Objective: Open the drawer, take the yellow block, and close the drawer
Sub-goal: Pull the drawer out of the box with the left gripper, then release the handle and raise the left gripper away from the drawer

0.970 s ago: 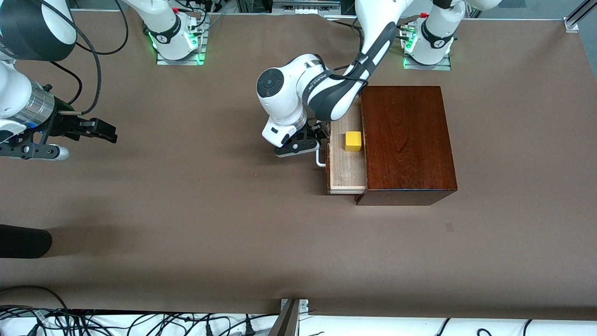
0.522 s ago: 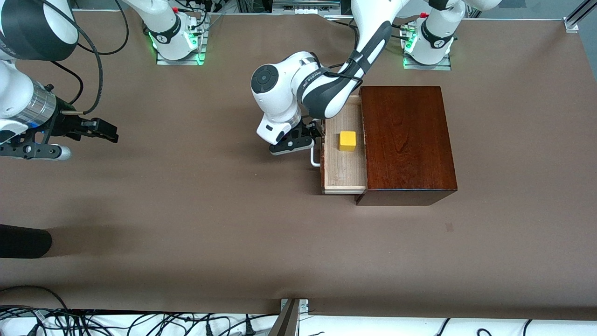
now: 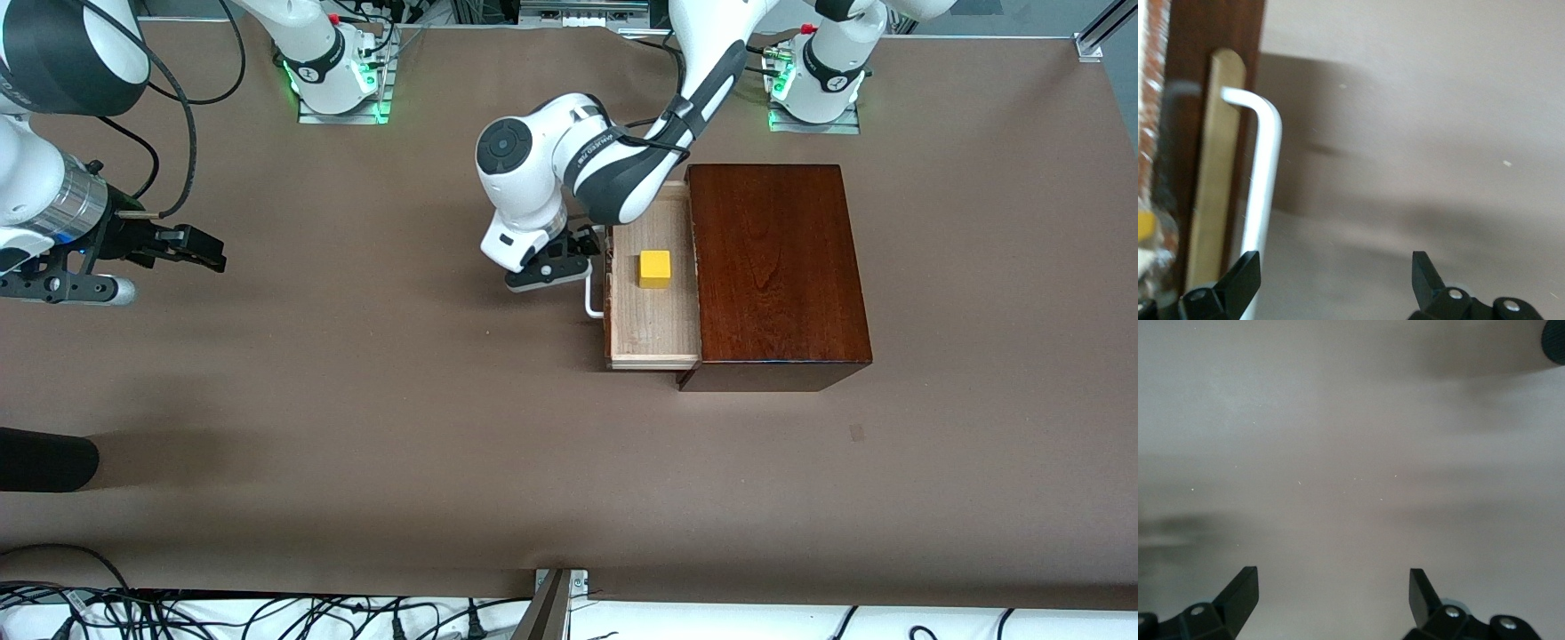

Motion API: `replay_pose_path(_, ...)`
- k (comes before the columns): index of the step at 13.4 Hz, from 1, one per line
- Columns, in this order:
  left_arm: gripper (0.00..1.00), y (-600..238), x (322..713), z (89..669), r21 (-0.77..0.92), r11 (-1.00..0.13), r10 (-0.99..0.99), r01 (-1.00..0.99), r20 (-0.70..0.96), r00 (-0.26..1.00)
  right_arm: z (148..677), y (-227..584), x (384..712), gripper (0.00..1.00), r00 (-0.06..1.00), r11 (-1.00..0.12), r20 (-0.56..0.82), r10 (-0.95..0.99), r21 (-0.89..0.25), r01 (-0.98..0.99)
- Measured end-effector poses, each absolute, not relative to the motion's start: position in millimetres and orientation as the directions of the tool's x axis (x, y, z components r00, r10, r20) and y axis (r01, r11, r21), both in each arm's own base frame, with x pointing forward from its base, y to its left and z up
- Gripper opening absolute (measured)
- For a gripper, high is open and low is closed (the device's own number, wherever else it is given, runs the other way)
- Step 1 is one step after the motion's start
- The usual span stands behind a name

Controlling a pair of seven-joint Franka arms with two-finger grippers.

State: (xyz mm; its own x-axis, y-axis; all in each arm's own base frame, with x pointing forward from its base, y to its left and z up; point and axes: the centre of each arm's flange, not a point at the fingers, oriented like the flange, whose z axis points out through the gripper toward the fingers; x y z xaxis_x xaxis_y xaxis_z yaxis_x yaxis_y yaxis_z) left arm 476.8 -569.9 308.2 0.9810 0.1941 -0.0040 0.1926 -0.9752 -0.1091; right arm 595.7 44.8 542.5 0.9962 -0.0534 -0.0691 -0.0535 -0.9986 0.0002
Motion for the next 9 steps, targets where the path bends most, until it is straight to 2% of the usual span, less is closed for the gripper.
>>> replay_pose_path(6,1.0,-573,477,318,-0.099,-0.976,0.193,0.193,0.001,0.981,544,44,596,1.0,0.996,-0.999,-0.066,-0.055,0.002,-0.055)
replay_pose_path(9,1.0,-564,493,351,-0.053,-0.974,0.222,0.222,0.006,0.975,547,40,596,1.0,0.996,-0.998,-0.058,-0.061,0.009,-0.06)
